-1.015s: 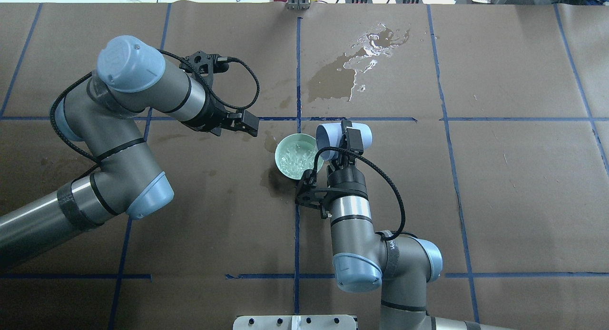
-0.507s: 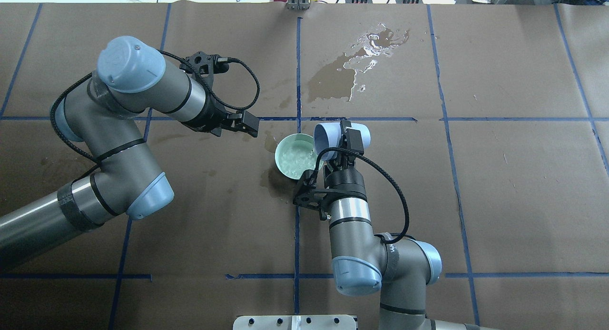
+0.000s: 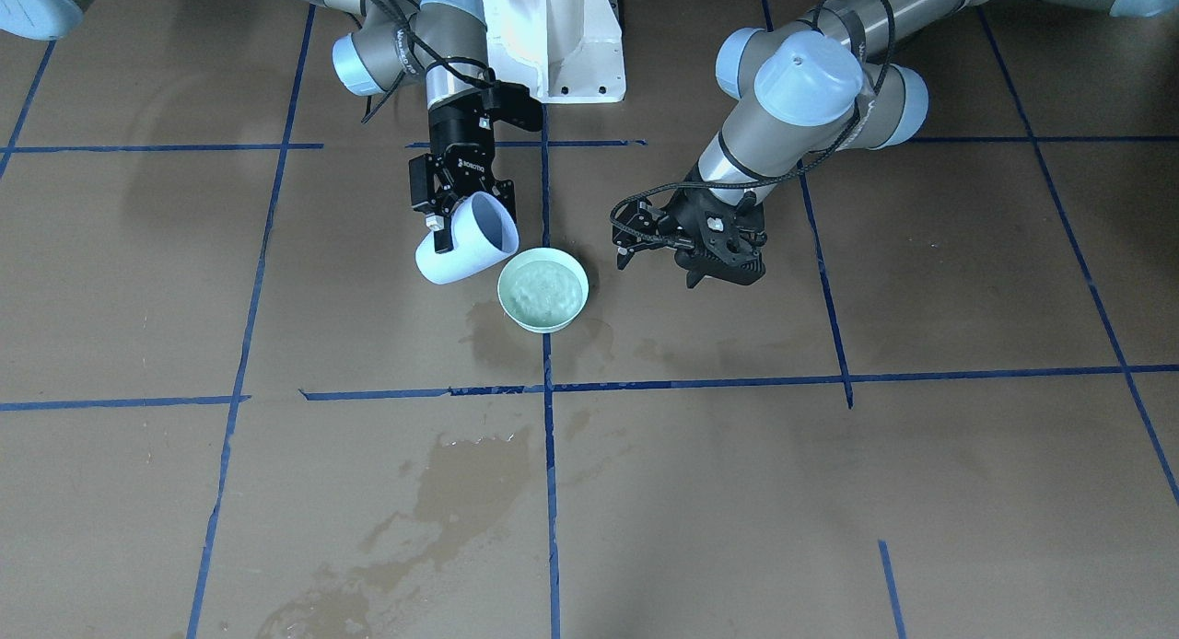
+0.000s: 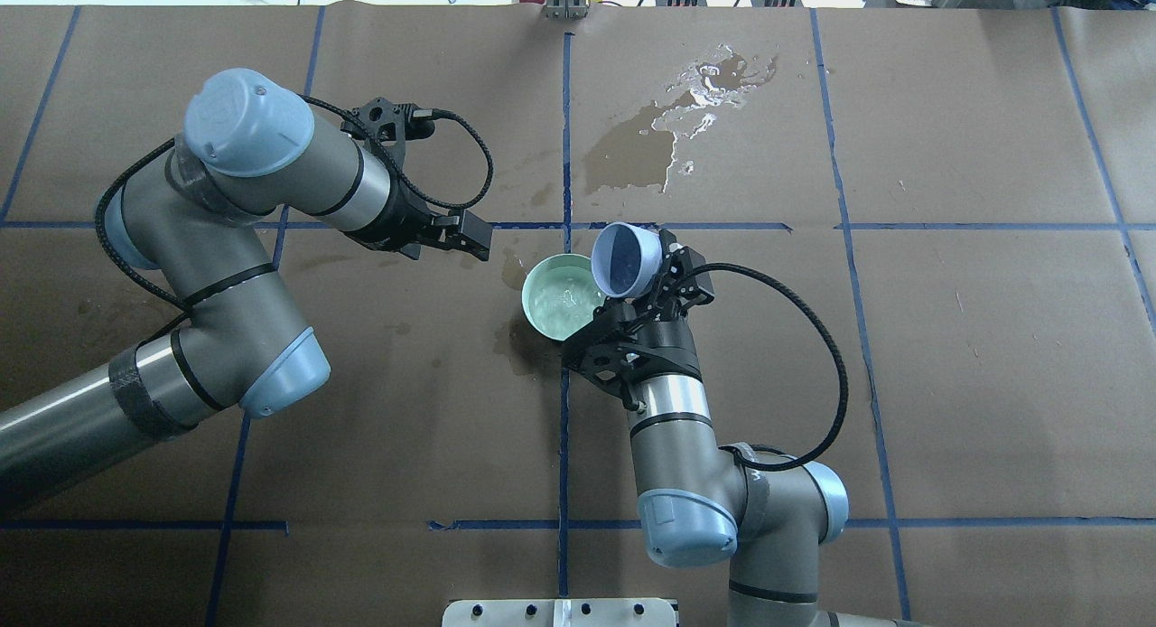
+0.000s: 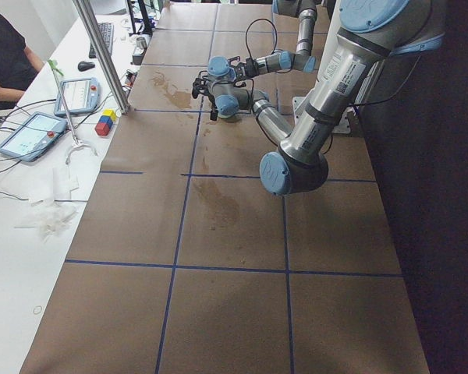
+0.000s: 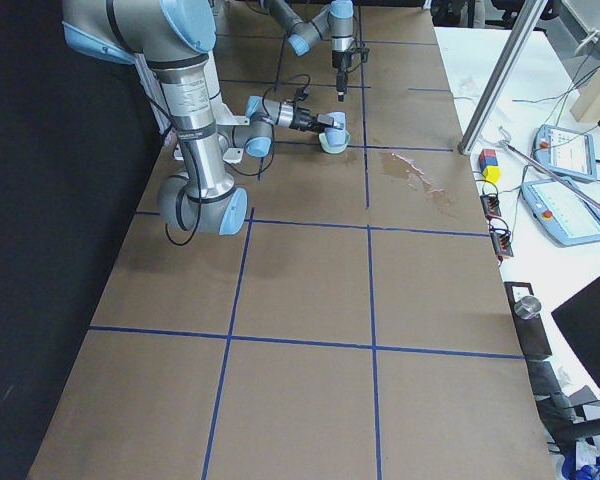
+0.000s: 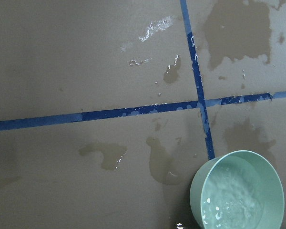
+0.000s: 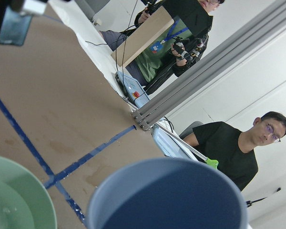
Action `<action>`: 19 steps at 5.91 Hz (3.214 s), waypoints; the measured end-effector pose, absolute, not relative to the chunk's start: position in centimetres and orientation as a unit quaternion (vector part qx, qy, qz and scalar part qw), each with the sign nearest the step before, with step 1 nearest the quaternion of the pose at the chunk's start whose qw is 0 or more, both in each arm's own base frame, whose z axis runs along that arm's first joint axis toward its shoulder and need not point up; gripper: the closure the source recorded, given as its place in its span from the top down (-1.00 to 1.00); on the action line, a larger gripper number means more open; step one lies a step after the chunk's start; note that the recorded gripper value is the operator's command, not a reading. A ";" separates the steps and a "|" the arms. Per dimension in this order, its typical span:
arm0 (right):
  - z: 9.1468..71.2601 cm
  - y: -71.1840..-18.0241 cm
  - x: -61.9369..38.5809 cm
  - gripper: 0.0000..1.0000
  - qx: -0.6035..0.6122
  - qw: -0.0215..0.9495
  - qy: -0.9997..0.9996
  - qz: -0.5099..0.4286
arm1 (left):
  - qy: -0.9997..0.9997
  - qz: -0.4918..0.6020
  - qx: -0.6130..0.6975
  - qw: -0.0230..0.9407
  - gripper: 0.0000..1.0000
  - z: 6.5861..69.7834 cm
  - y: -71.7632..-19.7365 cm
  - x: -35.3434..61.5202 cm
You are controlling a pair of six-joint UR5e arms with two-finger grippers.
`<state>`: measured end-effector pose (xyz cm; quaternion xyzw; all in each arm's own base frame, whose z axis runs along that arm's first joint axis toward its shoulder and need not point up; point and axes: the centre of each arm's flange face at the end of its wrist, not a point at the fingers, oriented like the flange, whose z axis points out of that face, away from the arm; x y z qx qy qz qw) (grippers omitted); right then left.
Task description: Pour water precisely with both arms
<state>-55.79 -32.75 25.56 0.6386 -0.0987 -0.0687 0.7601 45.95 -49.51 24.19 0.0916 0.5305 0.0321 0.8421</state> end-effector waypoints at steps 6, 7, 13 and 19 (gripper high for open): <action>34.0 -30.3 -39.0 -1.00 0.557 0.733 -0.334 0.204 | 0.531 0.031 0.093 0.842 0.99 24.1 -49.5 45.8; 38.3 -30.3 -36.0 -1.00 0.550 0.732 -0.338 0.217 | 0.531 0.032 0.092 0.842 0.99 24.2 -49.4 45.9; 60.0 -34.1 -28.2 -0.94 0.535 0.740 -0.332 0.236 | 0.530 0.032 0.091 0.842 1.00 24.4 -49.2 45.8; 65.8 -34.5 -26.2 -0.82 0.528 0.754 -0.312 0.235 | 0.532 0.033 0.093 0.841 1.00 24.2 -48.9 45.6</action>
